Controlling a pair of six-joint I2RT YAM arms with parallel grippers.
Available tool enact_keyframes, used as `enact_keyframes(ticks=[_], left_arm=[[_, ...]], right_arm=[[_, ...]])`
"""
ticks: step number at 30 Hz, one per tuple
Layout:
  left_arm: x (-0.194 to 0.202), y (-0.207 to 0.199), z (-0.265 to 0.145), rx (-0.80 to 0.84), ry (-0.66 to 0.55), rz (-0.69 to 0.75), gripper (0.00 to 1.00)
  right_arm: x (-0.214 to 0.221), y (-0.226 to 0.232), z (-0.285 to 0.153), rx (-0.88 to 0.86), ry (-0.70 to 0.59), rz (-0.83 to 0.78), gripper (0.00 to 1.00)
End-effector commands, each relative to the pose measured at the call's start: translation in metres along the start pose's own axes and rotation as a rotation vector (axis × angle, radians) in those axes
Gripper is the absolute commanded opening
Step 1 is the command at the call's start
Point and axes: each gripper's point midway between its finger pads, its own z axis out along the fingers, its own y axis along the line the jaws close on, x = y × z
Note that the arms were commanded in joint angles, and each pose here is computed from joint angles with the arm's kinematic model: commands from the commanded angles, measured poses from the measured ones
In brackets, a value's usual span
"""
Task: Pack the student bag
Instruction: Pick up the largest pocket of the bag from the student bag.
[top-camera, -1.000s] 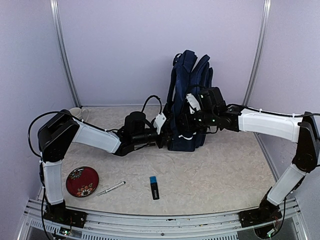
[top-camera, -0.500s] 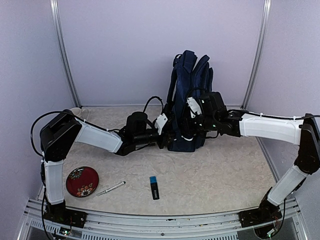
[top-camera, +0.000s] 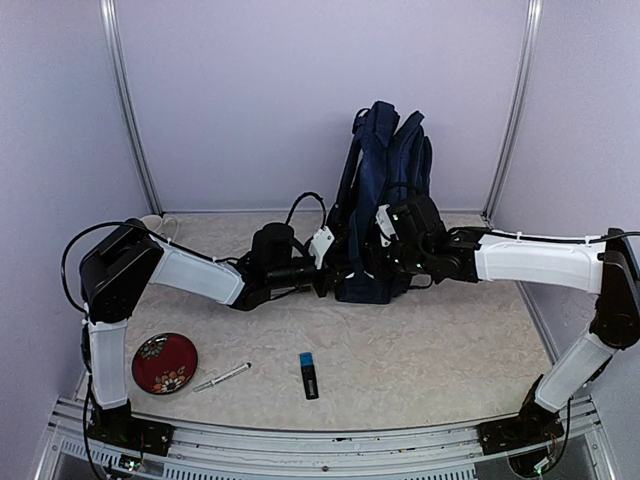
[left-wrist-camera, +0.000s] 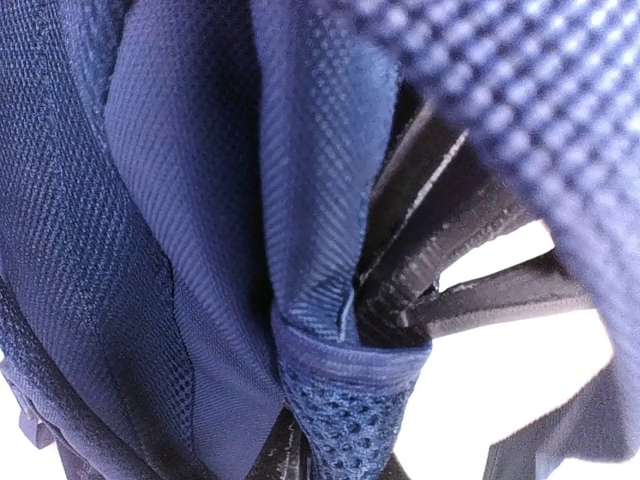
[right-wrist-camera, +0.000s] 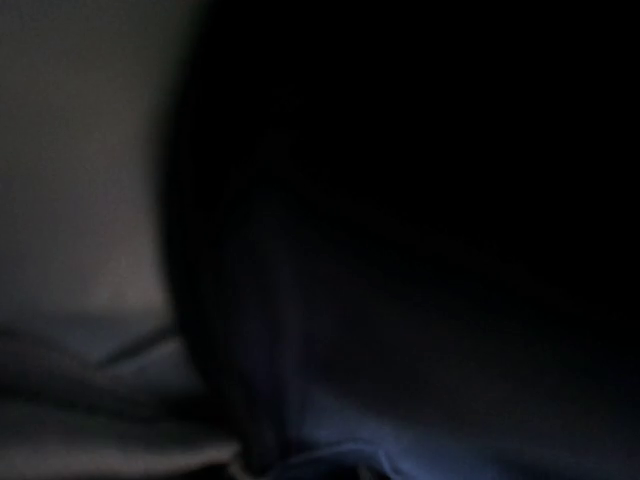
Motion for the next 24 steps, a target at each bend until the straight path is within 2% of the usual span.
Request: enact_keyframes(ticks=[1,11,13,17,24], left_arm=[[0.005,-0.002,0.000,0.018,0.001,-0.002,0.14],[0.003,-0.005,0.000,0.037,-0.012,-0.019,0.12],[0.003,-0.006,-0.001,0.038,-0.009,-0.019,0.08],[0.003,-0.006,-0.003,0.039,-0.009,-0.017,0.00],[0.006,-0.001,-0.009,0.019,-0.007,-0.038,0.00]], right_arm=[[0.035,-0.019,0.005,0.111,0.100,0.008,0.22],[-0.014,0.021,0.025,-0.069,-0.056,-0.002,0.30],[-0.019,0.024,0.029,-0.098,-0.077,0.024,0.23],[-0.024,0.017,0.023,-0.092,-0.099,0.067,0.01],[-0.040,0.016,-0.018,-0.172,-0.097,0.121,0.00]])
